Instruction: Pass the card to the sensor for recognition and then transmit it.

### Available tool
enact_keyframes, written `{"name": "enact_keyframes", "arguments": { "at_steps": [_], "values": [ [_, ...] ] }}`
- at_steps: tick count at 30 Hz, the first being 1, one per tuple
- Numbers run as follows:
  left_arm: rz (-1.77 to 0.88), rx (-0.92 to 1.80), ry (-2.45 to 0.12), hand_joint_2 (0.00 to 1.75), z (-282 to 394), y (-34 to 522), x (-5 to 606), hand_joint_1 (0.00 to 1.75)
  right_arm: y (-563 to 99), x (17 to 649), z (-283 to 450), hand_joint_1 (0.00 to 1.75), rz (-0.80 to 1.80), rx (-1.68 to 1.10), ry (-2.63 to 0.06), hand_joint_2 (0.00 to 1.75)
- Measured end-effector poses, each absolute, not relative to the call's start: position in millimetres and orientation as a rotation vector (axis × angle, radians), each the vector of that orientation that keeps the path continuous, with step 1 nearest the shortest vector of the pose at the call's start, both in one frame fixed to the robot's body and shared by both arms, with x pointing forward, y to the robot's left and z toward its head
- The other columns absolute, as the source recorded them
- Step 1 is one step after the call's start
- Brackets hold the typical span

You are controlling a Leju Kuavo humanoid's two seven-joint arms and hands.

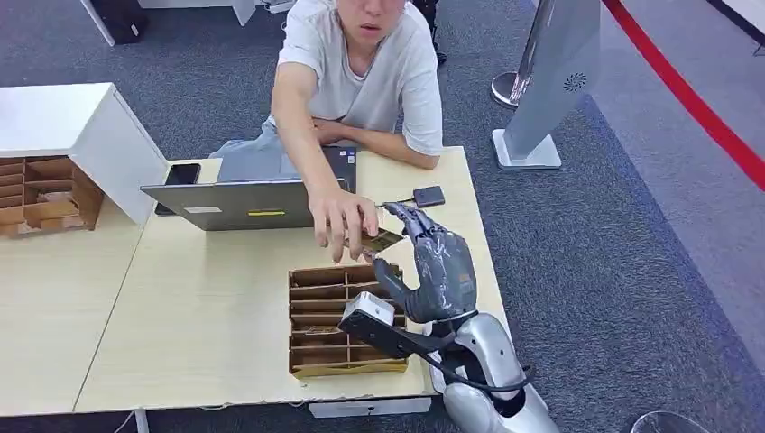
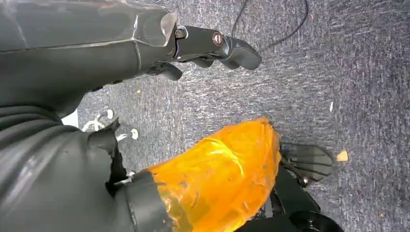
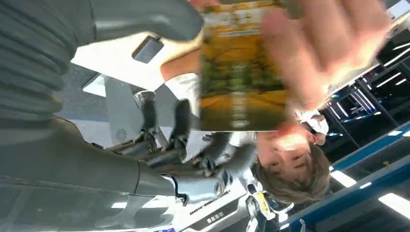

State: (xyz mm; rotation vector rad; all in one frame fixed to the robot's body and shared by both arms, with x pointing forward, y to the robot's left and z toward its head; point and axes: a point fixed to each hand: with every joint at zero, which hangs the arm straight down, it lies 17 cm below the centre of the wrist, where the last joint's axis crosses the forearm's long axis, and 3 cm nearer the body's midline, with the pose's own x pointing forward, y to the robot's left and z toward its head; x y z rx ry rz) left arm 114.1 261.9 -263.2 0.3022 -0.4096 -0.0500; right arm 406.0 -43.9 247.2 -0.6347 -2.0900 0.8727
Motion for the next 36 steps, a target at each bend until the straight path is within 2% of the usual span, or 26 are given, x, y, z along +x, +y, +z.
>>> {"name": "enact_keyframes", "arguments": {
  "at_steps": [13,14,36],
  "values": [
    [-0.051,0.305,-0.410,0.00,-263,264,114,0.00,-41,405,247,0.00,0.879,-0.629,-2.093,1.75],
    [-0.050,0.305,-0.410,0.00,-263,264,114,0.00,-41,404,247,0.00,0.879,-0.628,-2.093,0.00],
    [-0.016,0.294,-0.396,0.00,-265,261,107,0.00,-46,365,264,0.00,0.739,-0.520,-2.201,0.00]
  ]
}}
